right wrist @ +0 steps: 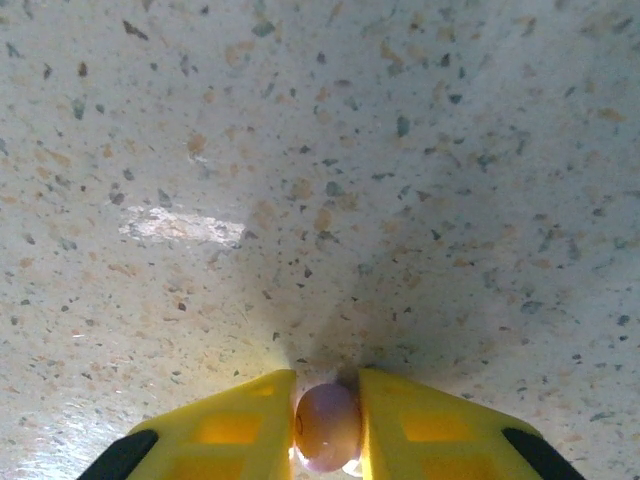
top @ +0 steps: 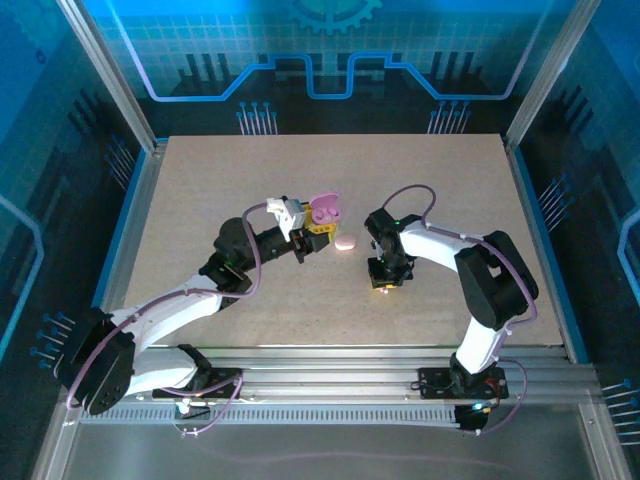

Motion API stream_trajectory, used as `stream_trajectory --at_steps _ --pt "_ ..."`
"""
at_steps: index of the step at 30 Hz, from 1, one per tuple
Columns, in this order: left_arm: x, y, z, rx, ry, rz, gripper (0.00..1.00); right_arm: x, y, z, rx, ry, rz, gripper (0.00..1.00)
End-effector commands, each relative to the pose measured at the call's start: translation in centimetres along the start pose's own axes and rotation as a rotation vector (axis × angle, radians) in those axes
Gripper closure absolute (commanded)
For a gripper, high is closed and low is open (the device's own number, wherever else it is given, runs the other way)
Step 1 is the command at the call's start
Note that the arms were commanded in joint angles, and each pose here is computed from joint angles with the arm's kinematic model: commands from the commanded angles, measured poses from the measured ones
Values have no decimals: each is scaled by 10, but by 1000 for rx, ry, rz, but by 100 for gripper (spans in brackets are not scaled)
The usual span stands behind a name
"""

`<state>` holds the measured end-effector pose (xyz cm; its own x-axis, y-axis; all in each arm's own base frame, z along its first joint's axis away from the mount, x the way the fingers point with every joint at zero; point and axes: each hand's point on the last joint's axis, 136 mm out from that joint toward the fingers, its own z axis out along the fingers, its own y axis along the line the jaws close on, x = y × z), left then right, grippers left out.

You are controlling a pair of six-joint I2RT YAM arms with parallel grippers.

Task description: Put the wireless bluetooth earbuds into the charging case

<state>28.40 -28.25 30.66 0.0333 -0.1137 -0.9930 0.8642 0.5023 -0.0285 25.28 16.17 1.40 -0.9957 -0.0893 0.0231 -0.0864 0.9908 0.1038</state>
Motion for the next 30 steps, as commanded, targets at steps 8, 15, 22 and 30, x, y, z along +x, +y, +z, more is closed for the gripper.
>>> stream_trajectory --at_steps 8,15,22,30 --pt "-5 -2 -3 -9 -14 33 61 -15 63 -62 -477 -93 -11 79" --pt "-6 1 -4 -30 -16 43 60 -27 106 -139 -1007 -131 -13 79" --pt "-5 3 -6 -47 -9 54 60 -26 113 -188 -1225 -138 -73 79" --pt "-3 5 -7 -56 -2 65 60 -20 115 -220 -1312 -156 -136 78"
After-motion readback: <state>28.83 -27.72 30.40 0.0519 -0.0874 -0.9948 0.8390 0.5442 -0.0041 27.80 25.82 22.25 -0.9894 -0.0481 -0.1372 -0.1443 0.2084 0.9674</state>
